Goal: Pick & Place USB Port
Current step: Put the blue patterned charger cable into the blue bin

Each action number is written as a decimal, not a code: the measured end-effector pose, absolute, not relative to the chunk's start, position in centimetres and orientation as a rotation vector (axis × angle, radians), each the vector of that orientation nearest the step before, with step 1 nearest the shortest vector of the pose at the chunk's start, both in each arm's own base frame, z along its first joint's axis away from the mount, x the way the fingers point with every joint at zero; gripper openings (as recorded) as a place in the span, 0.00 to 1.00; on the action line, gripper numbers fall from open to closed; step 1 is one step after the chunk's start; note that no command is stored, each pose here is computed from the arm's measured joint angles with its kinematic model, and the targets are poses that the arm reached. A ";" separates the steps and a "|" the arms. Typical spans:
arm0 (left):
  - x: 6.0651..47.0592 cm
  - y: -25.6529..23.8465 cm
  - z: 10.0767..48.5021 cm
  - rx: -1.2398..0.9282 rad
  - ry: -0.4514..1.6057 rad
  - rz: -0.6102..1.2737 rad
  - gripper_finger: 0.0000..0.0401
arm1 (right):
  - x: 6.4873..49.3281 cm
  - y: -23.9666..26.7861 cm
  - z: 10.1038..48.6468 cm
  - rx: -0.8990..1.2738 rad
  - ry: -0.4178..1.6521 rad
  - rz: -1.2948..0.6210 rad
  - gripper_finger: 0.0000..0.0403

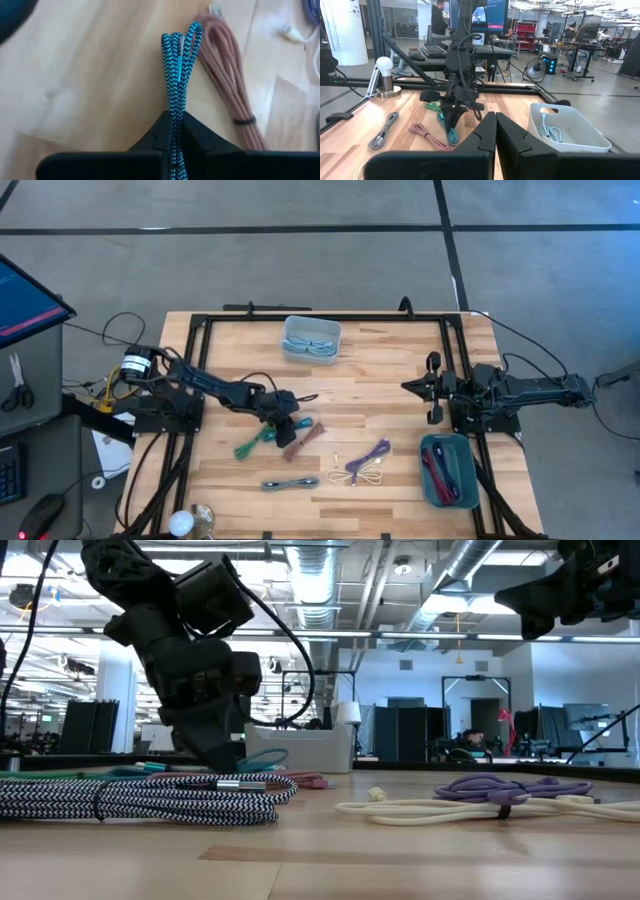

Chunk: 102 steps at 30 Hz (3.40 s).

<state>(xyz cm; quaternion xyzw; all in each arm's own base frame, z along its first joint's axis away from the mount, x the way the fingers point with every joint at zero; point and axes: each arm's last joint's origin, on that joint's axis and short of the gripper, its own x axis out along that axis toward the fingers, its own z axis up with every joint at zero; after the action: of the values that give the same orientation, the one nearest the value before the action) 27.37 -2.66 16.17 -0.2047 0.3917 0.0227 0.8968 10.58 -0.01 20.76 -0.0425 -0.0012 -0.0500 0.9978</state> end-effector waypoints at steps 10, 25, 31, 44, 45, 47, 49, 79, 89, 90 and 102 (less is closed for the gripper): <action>26.5 -1.0 20.9 -0.333 0.567 0.012 0.04 | 10.6 0.0 20.8 -0.086 -0.005 -0.112 0.00; 24.5 1.5 27.0 -0.042 0.192 0.024 0.04 | 11.0 -0.6 20.7 -0.025 0.008 -0.307 0.08; 24.4 3.7 26.8 -0.059 0.199 0.057 0.04 | 11.9 -1.0 20.0 -0.039 0.085 -0.345 0.18; 24.4 4.9 27.7 -0.046 0.093 0.023 0.04 | 16.1 -2.3 19.3 -0.032 0.038 -0.205 0.20; 24.5 5.0 27.7 -0.047 0.098 0.023 0.04 | 16.5 -2.5 18.9 -0.031 0.055 -0.211 0.20; 24.5 5.0 27.7 -0.046 0.097 0.023 0.04 | 17.3 -2.8 18.3 -0.022 0.068 -0.224 0.20; 24.5 5.0 27.7 -0.045 0.092 0.023 0.04 | 18.1 -3.1 17.9 -0.016 0.047 -0.231 0.20; 24.2 4.9 26.3 -0.060 0.124 0.028 0.04 | 31.2 -3.8 20.1 0.020 -0.082 -0.071 0.20; 24.2 4.9 26.3 -0.059 0.119 0.038 0.04 | 32.4 -3.9 20.7 0.018 -0.047 -0.071 0.20; 24.2 4.9 26.3 -0.059 0.119 0.038 0.04 | 32.5 -3.9 20.7 0.013 -0.049 -0.071 0.20; 24.2 4.9 26.3 -0.059 0.119 0.037 0.04 | 32.6 -3.9 20.4 0.012 0.009 -0.072 0.06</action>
<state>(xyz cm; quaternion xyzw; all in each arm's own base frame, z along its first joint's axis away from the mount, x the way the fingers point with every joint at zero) 24.21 4.94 26.32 -0.0295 0.0595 0.0187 0.9976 32.60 -3.93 20.36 0.0060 0.0043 -0.0361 0.9993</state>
